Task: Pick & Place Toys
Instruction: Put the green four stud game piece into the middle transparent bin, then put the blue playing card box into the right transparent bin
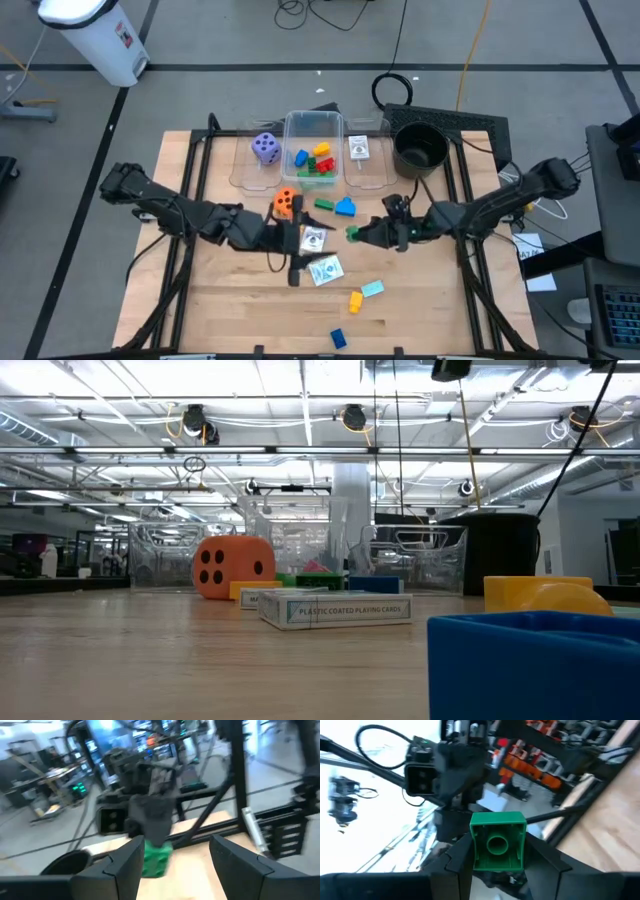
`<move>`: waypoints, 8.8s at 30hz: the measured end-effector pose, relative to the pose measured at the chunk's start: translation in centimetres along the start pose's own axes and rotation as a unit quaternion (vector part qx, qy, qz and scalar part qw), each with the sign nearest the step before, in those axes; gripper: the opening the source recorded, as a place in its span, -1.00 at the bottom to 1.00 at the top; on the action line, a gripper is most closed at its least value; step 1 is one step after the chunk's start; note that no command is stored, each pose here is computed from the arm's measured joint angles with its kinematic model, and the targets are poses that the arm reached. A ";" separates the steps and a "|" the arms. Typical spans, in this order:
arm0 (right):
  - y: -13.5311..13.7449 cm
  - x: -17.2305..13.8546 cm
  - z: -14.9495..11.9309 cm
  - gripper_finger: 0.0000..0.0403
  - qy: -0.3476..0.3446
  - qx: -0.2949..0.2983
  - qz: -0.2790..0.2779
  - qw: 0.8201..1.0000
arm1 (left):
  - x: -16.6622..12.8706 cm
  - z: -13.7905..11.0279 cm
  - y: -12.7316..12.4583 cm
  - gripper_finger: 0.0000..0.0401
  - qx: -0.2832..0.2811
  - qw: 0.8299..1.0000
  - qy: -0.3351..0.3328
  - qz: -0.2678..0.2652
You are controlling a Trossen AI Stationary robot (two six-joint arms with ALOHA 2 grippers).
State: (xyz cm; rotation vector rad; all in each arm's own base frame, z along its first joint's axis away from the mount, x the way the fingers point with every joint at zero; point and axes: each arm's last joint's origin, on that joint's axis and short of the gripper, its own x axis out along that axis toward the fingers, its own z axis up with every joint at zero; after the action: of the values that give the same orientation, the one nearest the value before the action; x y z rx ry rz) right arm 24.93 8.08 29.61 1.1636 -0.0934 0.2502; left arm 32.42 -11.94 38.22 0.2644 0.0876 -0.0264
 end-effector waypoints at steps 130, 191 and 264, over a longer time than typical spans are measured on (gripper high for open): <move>-3.1 -0.2 10.9 0.18 -0.197 -0.045 0.045 0.978 | 0.3 -7.2 24.8 -0.27 -0.205 0.952 0.223 0.045; -4.1 -1.3 10.3 0.07 -0.117 -0.127 -0.039 0.984 | 8.0 -25.5 30.1 -0.21 -0.194 0.799 0.569 0.010; -5.1 -1.8 10.4 0.07 -0.151 -0.154 -0.070 0.974 | 0.7 3.2 16.7 0.20 -0.285 0.948 -0.054 -0.130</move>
State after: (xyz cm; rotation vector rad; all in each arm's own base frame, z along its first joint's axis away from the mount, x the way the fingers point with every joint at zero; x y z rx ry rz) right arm 24.96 -3.59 28.80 0.8859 -0.3059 -0.0667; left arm 33.99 3.33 45.58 -0.3298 0.0181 -0.2740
